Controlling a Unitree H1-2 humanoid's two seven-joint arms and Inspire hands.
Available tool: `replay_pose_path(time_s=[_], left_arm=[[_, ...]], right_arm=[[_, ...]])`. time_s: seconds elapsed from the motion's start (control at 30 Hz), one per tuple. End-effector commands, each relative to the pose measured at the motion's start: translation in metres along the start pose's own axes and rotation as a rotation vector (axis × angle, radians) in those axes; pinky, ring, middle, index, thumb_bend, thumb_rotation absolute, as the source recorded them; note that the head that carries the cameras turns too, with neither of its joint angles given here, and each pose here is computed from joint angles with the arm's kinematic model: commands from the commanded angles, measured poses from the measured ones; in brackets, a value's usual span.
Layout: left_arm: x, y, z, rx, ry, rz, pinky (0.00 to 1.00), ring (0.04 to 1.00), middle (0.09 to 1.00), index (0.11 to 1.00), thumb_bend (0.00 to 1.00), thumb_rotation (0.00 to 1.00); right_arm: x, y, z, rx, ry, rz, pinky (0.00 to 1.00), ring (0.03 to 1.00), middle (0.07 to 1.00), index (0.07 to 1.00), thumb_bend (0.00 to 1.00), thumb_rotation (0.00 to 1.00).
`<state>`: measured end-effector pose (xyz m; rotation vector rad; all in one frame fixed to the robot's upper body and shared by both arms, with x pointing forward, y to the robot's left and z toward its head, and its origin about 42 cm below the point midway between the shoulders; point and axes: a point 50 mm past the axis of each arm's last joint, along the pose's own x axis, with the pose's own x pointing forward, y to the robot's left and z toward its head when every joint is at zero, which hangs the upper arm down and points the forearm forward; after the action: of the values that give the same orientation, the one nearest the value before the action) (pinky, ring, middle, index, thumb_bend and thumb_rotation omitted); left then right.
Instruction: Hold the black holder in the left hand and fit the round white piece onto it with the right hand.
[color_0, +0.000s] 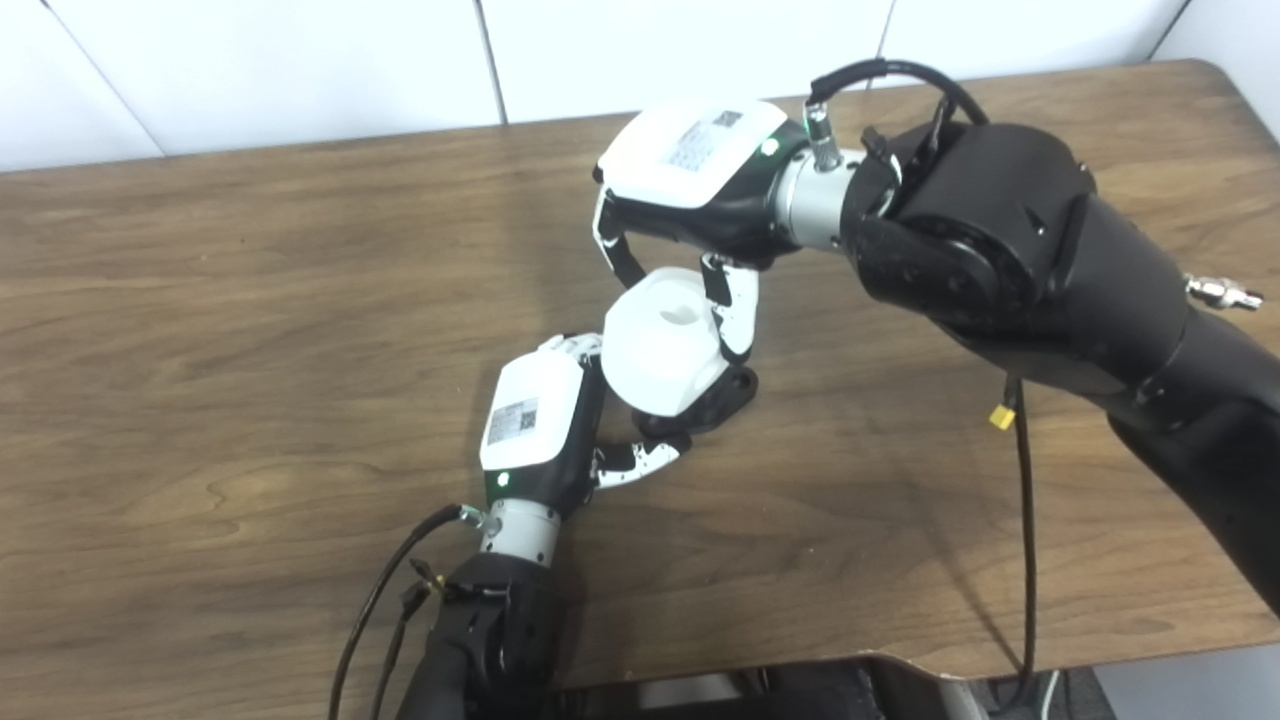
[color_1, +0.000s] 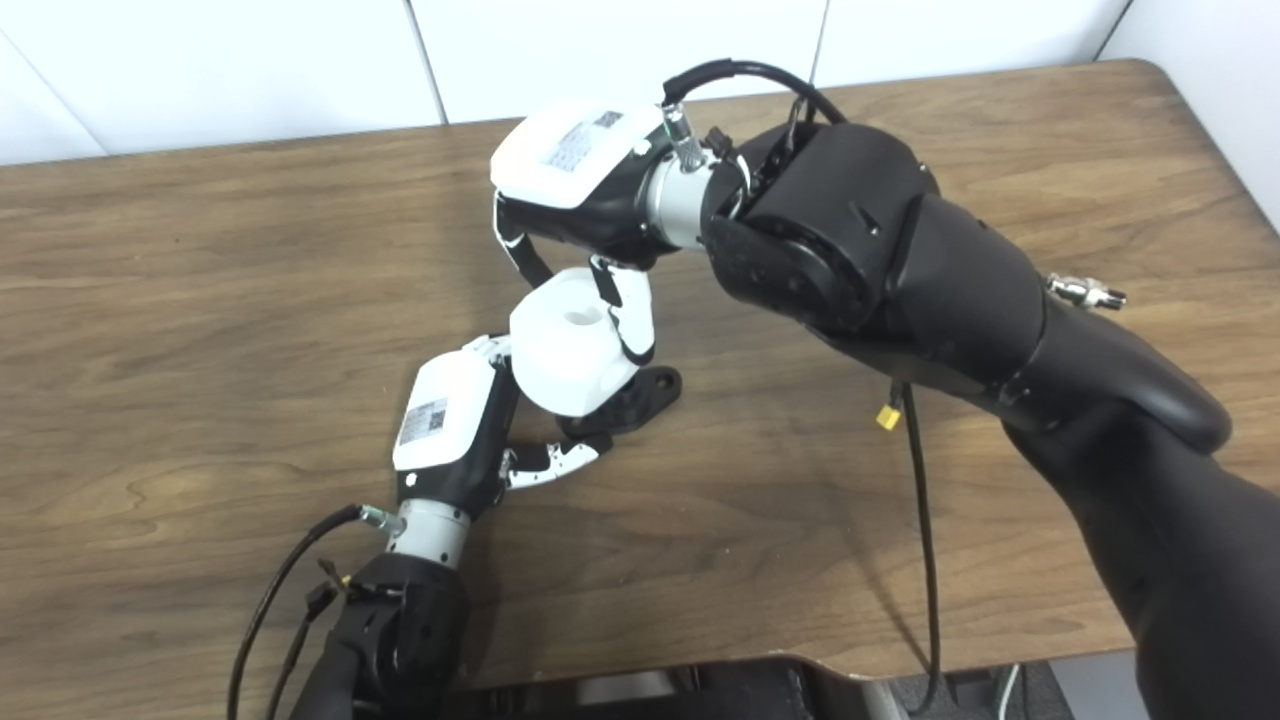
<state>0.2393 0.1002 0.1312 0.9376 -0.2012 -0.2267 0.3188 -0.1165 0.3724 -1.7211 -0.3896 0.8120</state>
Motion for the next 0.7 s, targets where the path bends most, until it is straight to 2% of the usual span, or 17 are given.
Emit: replay_pose_path(time_s=[0.0,0.1,0.3,0.6,0.67], left_arm=[[0.005,0.002,0.010,-0.009,-0.031,0.020,0.86,0.796,0.745,0.483,0.52,0.06],[0.005,0.002,0.010,-0.012,-0.030,0.020,0.86,0.798,0.747,0.483,0.52,0.06],[0.005,0.003,0.011,-0.012,-0.031,0.020,0.86,0.799,0.748,0.483,0.52,0.06],[0.004,0.004,0.011,-0.008,-0.033,0.019,0.85,0.795,0.747,0.483,0.52,0.06],[0.004,0.004,0.011,-0.008,-0.034,0.019,0.85,0.794,0.745,0.483,0.52,0.06]], right_arm=[[-0.007,-0.013,-0.003,-0.005,0.033,0.035,0.74,0.934,0.803,0.478,0.52,0.13],[-0.007,-0.013,-0.003,-0.018,0.038,0.037,0.70,0.900,0.763,0.477,0.52,0.13],[-0.007,-0.011,0.000,-0.037,0.044,0.034,0.68,0.905,0.797,0.479,0.52,0.13],[-0.008,-0.007,0.008,-0.072,0.036,0.034,0.69,0.902,0.773,0.479,0.52,0.13],[-0.008,-0.005,0.009,-0.071,0.037,0.032,0.71,0.921,0.794,0.479,0.52,0.13]])
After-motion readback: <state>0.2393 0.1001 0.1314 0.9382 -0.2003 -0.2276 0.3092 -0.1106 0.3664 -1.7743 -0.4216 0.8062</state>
